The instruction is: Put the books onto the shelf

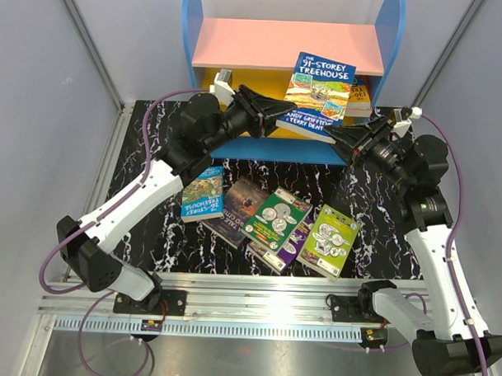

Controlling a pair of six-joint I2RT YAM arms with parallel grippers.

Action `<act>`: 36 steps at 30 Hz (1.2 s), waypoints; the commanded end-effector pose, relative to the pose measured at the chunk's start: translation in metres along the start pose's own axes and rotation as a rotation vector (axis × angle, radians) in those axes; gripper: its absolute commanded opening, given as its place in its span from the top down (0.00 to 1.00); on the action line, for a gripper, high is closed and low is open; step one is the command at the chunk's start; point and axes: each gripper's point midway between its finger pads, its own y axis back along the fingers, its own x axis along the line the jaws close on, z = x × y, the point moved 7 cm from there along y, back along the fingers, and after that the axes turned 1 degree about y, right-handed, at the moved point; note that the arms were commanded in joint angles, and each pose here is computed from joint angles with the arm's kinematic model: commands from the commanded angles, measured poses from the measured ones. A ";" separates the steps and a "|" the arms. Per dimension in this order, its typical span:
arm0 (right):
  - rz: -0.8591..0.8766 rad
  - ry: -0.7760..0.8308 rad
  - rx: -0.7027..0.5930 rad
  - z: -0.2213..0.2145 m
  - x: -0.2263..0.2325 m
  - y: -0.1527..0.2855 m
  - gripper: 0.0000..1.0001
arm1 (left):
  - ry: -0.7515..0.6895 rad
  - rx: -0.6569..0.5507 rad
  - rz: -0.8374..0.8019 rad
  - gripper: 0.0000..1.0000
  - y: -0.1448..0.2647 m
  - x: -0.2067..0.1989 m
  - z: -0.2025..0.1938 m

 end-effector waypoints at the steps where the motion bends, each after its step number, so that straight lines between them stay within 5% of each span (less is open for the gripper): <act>1: 0.031 0.039 -0.017 0.001 0.008 0.000 0.65 | -0.062 0.049 -0.151 1.00 0.016 -0.041 -0.030; 11: -0.002 0.053 -0.051 0.009 0.008 -0.007 0.62 | -0.049 0.090 -0.076 1.00 0.020 -0.027 -0.057; 18: -0.027 0.071 -0.064 0.009 0.005 -0.005 0.79 | -0.048 0.098 -0.030 1.00 0.024 -0.016 -0.064; 21: -0.072 0.089 -0.082 0.008 0.001 0.002 1.00 | -0.077 0.124 0.016 1.00 0.028 -0.009 -0.067; 25: -0.176 0.111 -0.107 0.005 -0.007 0.019 1.00 | -0.145 0.137 0.162 1.00 0.044 0.017 -0.066; 31: -0.216 0.126 -0.101 -0.001 -0.011 0.030 1.00 | -0.213 0.197 0.302 0.83 0.069 0.054 -0.061; 36: -0.191 0.137 -0.099 0.003 -0.004 0.025 1.00 | -0.260 0.167 0.371 0.49 0.099 0.073 -0.048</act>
